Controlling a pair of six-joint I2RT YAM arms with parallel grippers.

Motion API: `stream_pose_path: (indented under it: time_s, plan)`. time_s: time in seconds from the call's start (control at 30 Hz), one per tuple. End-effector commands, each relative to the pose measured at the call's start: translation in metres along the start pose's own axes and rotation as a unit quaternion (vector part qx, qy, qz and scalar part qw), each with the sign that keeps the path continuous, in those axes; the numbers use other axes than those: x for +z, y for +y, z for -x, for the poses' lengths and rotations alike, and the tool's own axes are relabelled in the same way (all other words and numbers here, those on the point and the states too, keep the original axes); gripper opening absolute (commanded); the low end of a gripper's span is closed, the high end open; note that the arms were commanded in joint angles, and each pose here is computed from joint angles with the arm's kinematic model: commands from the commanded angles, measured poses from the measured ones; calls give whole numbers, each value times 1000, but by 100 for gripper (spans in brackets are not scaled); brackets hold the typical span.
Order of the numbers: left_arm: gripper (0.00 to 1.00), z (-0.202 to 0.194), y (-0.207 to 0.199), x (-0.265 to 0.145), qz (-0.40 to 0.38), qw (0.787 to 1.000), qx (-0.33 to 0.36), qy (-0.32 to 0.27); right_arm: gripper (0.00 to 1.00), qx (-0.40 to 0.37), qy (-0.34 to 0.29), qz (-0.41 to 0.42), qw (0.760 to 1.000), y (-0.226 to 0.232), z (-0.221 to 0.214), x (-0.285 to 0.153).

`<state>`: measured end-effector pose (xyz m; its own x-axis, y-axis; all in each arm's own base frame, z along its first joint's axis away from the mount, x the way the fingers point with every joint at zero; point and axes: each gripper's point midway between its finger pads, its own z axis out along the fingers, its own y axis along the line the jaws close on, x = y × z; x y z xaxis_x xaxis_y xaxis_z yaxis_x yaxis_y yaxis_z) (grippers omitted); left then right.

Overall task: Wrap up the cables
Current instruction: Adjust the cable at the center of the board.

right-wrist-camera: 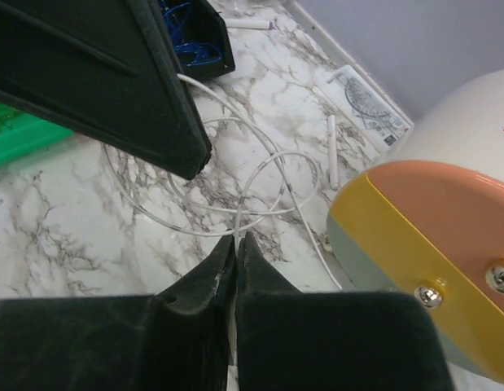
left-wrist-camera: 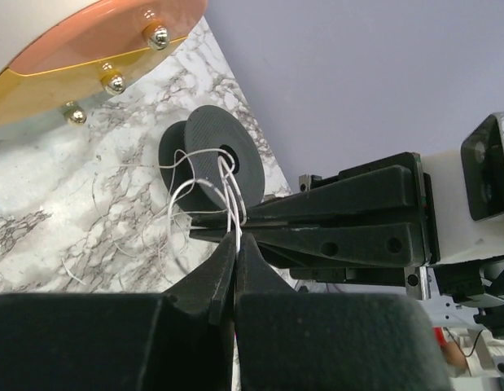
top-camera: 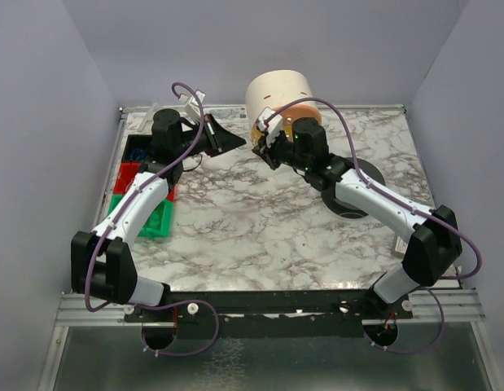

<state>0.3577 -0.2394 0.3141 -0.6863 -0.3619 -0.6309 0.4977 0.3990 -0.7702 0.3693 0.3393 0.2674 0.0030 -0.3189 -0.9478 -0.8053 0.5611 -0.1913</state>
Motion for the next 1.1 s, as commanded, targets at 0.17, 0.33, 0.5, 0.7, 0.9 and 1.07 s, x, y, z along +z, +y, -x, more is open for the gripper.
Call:
stream_pose_path:
  time_s: [0.17,0.33,0.5,0.7,0.9,1.07]
  plan:
    - [47,25,-14,-17,-6,999,29,-33,1,-35,-15,69,997,29,14,-39]
    - [99,32,-39,-27,-29,996,83,-24,1,-38,-33,87,995,32,31,-71]
    - [99,43,-57,-35,-32,983,179,-1,1,-17,-52,151,987,40,54,-102]
    - [99,35,-62,-30,-81,967,241,30,1,9,-77,231,970,66,82,-139]
    - [99,9,-67,-20,-124,948,285,61,1,45,-109,283,952,71,107,-166]
    - [98,-10,-74,-14,-151,940,295,86,1,65,-122,307,942,73,119,-174]
